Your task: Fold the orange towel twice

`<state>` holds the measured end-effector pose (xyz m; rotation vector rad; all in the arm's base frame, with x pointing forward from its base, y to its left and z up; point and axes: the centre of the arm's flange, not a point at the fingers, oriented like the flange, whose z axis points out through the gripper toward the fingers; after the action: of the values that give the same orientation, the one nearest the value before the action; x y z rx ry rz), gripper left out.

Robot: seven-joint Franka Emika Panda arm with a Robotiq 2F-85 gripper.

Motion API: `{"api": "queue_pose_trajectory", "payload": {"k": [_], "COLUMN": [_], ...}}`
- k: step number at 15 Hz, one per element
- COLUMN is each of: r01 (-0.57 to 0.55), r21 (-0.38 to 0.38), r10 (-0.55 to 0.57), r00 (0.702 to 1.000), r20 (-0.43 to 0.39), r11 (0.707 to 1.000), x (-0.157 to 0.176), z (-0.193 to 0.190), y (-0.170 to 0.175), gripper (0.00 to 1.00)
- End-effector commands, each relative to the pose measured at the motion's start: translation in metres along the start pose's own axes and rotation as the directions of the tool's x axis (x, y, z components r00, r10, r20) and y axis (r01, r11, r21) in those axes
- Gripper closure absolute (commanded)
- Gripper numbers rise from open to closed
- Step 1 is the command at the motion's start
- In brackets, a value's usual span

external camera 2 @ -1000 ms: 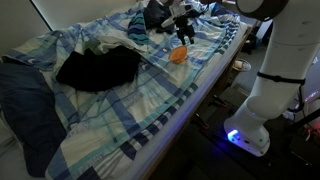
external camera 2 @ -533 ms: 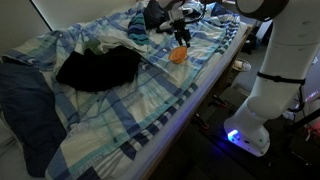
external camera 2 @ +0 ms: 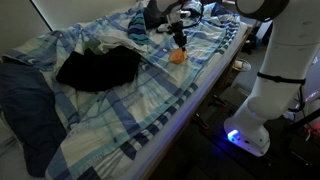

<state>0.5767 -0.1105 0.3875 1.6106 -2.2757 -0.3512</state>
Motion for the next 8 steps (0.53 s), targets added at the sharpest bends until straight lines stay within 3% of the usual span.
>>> {"api": "queue_pose_trajectory", "payload": {"k": [1,4,8], "r01": [-0.042,-0.073,-0.113], "r21": [0.046,0.078,0.135], "r10": [0.041,0.071,0.108], "r00": [0.999,0.997,0.993], "r20": [0.013,0.028,0.045], "r11": [0.998,0.994,0.984], "x": [0.003,0.012,0.022], "z": [0.0,0.001,0.007], "y": [0.003,-0.004,-0.024], "gripper": [0.94,0.99,0.95]}}
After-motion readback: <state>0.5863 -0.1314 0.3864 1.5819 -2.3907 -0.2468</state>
